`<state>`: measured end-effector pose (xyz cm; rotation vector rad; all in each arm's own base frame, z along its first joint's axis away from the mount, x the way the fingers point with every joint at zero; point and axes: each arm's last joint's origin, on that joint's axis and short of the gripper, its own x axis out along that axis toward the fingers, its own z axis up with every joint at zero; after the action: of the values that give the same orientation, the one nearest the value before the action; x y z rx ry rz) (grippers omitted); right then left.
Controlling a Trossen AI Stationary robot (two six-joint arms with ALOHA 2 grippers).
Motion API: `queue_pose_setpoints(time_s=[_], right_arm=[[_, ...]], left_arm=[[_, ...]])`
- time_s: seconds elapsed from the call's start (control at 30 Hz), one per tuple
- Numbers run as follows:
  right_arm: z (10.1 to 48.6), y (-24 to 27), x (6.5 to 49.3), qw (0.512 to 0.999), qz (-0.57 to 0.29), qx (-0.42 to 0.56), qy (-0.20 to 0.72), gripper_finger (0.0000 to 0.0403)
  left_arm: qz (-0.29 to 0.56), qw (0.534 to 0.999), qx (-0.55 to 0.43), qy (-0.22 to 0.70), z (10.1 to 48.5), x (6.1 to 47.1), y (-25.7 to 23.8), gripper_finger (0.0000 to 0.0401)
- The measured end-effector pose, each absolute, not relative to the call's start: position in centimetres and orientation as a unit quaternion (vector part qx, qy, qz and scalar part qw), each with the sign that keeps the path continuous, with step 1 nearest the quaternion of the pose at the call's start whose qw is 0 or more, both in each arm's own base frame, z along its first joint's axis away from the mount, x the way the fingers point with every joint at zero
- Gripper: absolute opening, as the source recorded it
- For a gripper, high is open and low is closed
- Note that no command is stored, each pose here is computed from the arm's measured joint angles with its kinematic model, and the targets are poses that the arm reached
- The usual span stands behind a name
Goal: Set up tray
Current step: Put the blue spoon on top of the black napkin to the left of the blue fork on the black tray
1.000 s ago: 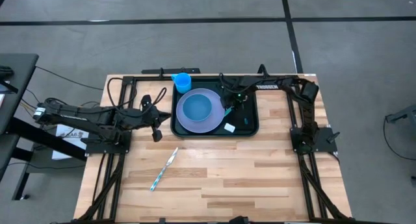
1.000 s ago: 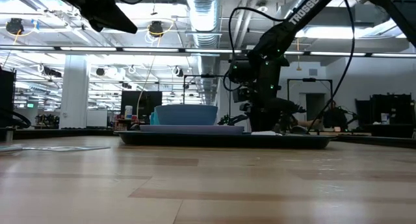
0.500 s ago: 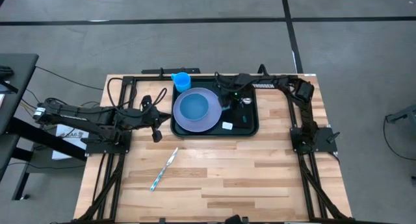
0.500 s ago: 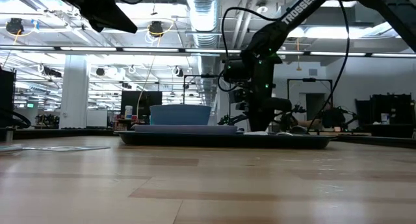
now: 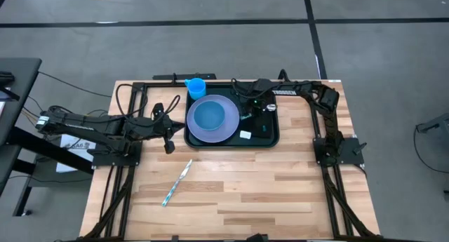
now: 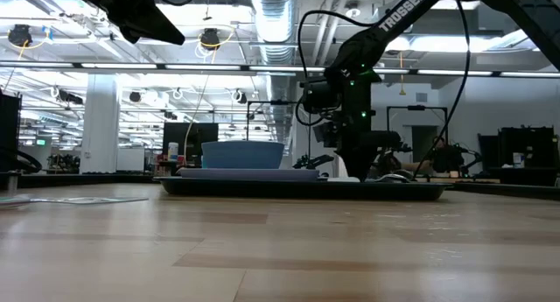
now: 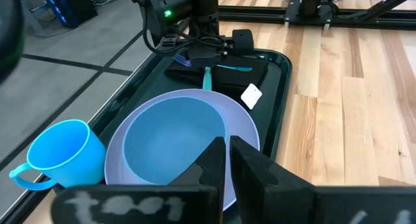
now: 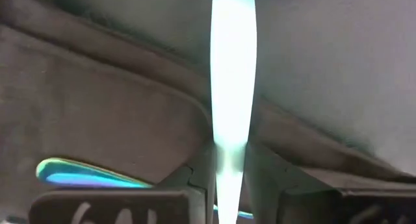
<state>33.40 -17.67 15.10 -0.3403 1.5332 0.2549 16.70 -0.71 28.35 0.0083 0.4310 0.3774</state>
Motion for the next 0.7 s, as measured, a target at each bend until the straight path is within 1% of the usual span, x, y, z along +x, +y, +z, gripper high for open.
queue_pose_setpoints(time_s=[0.2,0.43,0.7], right_arm=[[15.1,-16.8,33.4,0.685,0.130,-0.152,0.700,0.0052],[15.5,-16.0,33.3,0.658,0.119,-0.155,0.728,0.0050],[18.0,-15.4,34.8,0.668,0.108,-0.162,0.719,0.0049]], left_arm=[[0.186,0.959,0.004,0.213,28.3,16.7,-0.7,0.0013],[0.186,0.959,0.004,0.213,28.3,16.7,-0.7,0.0013],[0.185,0.959,0.004,0.213,28.3,16.7,-0.7,0.0013]])
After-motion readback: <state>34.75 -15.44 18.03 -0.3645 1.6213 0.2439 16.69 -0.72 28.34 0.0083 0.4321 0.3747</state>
